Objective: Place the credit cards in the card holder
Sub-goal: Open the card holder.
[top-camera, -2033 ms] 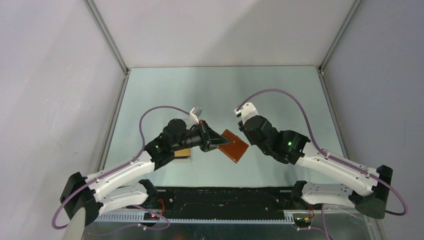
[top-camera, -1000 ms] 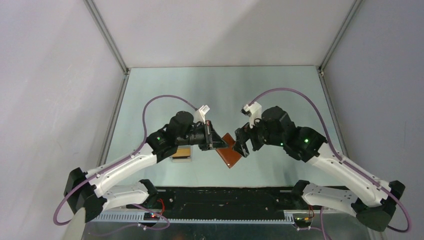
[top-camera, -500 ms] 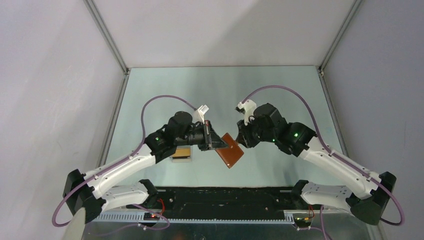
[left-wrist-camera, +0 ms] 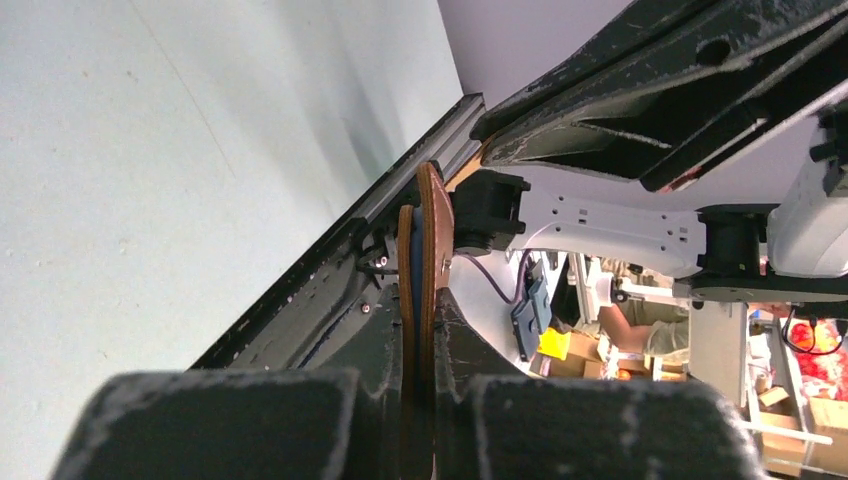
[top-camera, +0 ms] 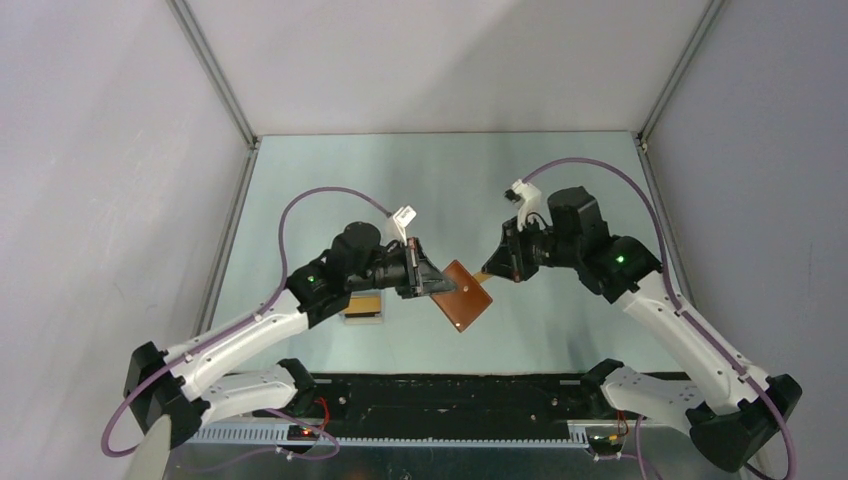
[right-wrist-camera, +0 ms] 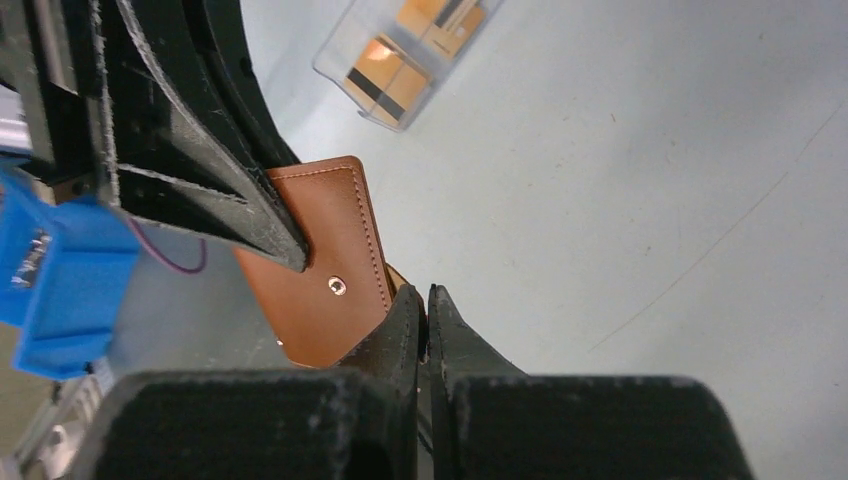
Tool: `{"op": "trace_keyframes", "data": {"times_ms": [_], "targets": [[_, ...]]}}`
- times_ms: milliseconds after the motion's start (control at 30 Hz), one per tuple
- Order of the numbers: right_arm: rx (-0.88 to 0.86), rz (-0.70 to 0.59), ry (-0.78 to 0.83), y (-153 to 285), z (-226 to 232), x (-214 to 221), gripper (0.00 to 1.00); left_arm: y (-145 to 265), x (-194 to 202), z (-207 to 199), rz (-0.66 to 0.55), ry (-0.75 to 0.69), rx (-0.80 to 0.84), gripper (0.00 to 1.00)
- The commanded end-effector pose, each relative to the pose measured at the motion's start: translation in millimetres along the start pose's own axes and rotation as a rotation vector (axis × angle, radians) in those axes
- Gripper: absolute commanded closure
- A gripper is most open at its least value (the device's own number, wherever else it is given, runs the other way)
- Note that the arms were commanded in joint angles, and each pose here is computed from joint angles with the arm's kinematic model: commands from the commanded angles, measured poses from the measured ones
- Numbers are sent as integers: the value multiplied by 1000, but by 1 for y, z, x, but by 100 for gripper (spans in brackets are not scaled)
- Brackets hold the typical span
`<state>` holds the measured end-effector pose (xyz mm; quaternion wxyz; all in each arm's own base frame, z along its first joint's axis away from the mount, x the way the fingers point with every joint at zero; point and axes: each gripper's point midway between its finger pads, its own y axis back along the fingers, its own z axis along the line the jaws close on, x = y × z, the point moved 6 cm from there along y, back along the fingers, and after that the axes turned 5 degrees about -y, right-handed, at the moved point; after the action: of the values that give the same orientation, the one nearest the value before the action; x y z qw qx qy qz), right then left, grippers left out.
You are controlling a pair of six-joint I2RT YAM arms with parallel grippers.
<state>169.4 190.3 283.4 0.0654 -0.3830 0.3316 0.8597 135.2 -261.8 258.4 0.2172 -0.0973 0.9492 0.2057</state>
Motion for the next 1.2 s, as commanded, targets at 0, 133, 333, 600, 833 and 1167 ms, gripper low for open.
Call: {"op": "trace_keyframes", "data": {"times_ms": [0, 133, 333, 600, 833, 1167], "targets": [[-88, -98, -51, 19, 5, -18, 97, 10, -8, -12, -59, -97, 34, 100], [-99, -116, -72, 17, 7, -16, 60, 18, -14, -19, -125, -110, 47, 100], [-113, -131, -88, 7, 7, -12, 33, 27, -19, -34, -168, -132, 122, 100], [-188, -185, -124, -2, 12, -12, 29, 32, -19, -42, -184, -127, 177, 100], [-320, -209, -200, -6, 17, -20, 45, 39, -19, -51, -200, -165, 233, 100], [-406, -236, -177, 4, 24, -26, 98, 45, -17, -52, -220, -172, 246, 100]]}}
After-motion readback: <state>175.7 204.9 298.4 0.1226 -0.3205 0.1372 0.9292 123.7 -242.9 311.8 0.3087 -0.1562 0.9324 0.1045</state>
